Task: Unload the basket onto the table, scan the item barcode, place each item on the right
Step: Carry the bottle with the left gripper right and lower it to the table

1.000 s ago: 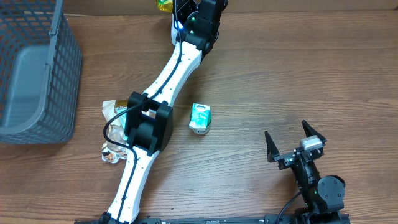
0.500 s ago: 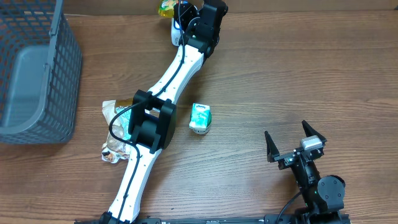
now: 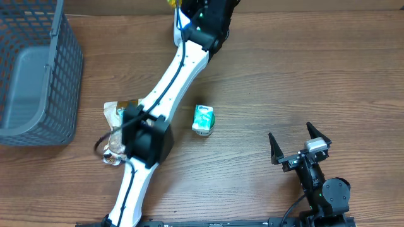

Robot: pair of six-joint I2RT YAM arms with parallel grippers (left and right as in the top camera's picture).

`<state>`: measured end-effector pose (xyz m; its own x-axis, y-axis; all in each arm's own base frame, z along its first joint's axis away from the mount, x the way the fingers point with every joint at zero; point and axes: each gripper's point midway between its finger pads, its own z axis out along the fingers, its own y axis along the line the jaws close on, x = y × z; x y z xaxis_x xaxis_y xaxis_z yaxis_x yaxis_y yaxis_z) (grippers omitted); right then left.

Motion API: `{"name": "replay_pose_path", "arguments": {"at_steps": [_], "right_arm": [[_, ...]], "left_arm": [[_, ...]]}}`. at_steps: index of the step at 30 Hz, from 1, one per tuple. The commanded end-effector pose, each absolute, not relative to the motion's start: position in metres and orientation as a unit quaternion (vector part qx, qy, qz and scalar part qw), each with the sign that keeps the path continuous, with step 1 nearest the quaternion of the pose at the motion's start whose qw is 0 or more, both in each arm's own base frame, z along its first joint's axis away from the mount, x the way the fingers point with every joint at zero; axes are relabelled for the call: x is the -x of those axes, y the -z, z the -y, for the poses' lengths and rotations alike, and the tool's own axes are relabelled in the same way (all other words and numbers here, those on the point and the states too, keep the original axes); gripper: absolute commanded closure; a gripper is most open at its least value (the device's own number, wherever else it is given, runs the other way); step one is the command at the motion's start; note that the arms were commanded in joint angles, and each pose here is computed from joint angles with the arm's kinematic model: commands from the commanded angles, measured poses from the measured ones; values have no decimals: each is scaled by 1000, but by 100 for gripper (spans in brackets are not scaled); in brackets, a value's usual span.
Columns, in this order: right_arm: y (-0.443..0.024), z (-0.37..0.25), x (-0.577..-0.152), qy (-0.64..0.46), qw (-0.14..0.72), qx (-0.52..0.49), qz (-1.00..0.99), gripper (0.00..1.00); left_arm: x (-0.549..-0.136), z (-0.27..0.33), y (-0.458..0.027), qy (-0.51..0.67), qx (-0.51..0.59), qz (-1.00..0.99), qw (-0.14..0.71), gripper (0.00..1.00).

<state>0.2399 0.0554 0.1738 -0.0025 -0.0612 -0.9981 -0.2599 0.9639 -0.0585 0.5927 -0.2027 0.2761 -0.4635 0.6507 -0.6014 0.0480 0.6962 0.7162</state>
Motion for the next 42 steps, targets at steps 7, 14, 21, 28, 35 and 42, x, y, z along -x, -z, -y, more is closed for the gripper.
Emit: {"name": "replay_pose_path", "arguments": {"at_steps": [7,14,21,28,35,42], "right_arm": [[-171,-54,-240,-69,698,110,-704,0],[-171,-54,-240,-69,698,110,-704,0],[-171,-54,-240,-69,698,110,-704,0],[-171,-54,-240,-69,698,110,-704,0],[-171,-54,-240,-69,698,110,-704,0],[-171,-54,-240,-69,698,110,-704,0]], "left_arm": [[-485,271,-376,43,-182,-839,511,92],[-416,340,-334,242,-248,-867,358,96],[-378,377,-276,246,-247,-903,252,96],[-347,407,-231,207,-250,-924,203,96],[-337,425,-183,115,-237,-941,213,96],[-339,440,-144,77,-241,-943,217,95]]}}
